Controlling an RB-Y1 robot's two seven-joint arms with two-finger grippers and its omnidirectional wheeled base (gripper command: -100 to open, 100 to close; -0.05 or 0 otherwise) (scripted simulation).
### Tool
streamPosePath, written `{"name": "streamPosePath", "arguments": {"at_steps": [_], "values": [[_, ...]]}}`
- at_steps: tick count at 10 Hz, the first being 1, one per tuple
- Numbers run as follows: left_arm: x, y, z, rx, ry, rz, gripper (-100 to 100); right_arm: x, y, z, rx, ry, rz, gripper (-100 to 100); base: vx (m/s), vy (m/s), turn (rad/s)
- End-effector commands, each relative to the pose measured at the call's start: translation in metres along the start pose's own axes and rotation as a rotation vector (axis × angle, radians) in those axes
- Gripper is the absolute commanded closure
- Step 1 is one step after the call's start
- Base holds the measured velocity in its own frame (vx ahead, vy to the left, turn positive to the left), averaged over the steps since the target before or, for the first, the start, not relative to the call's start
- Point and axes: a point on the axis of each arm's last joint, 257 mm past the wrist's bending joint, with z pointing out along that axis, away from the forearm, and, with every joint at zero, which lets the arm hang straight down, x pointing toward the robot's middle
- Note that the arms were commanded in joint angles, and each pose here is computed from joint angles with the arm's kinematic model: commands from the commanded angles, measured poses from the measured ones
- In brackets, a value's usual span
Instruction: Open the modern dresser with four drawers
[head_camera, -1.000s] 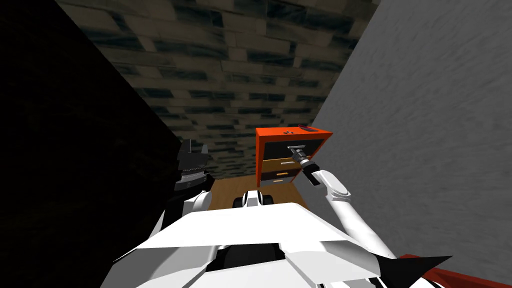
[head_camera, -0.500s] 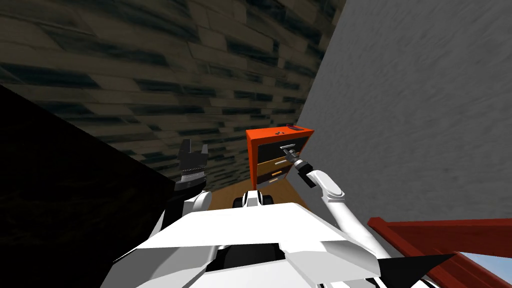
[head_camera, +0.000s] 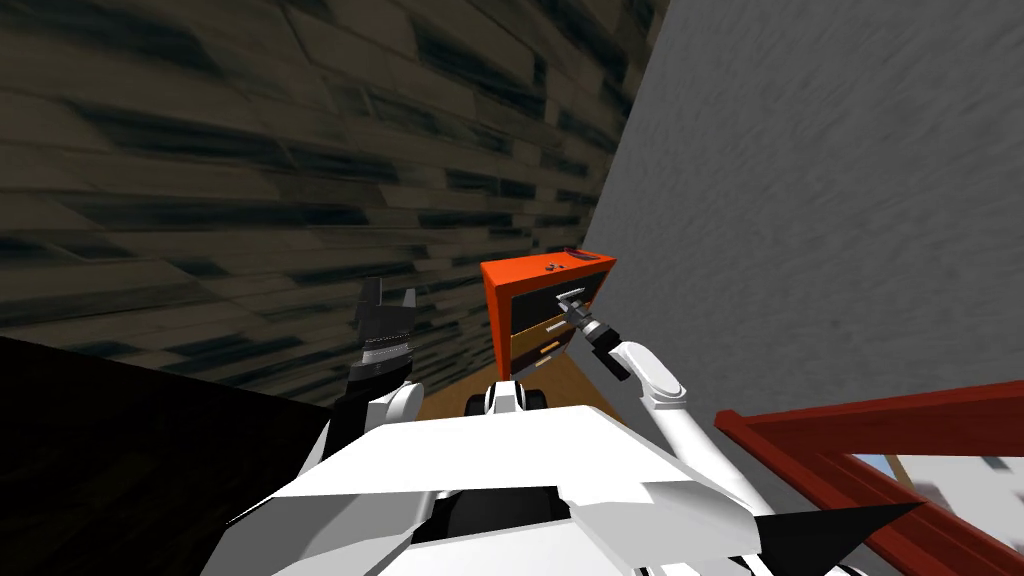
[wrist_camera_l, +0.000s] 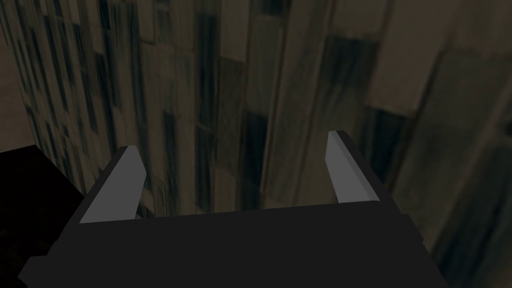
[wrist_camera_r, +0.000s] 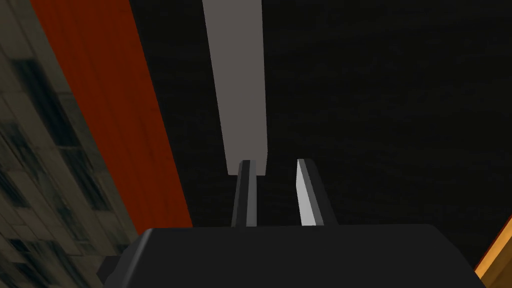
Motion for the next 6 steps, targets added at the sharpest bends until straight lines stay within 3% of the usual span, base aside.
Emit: {"name": "streamPosePath", "arguments": {"at_steps": [1,4,5,6], "values": [[0.0,0.0,0.0,0.0,0.0,0.0,0,0.008,-0.011,-0.002,-0.003,-0.007,-0.016,-100,0.011,-0.021,-0.036],[0.0,0.0,0.0,0.0,0.0,0.0,0,0.016,-0.022,-0.003,-0.003,-0.006,-0.019,-100,0.038,0.002,-0.005],[0.0,0.0,0.0,0.0,0.0,0.0,0,0.012,-0.018,-0.003,-0.005,-0.008,-0.022,-100,0.066,0.026,0.003],[0.0,0.0,0.0,0.0,0.0,0.0,0,0.013,-0.019,-0.003,-0.004,-0.007,-0.02,100,0.01,0.004,0.001]]}}
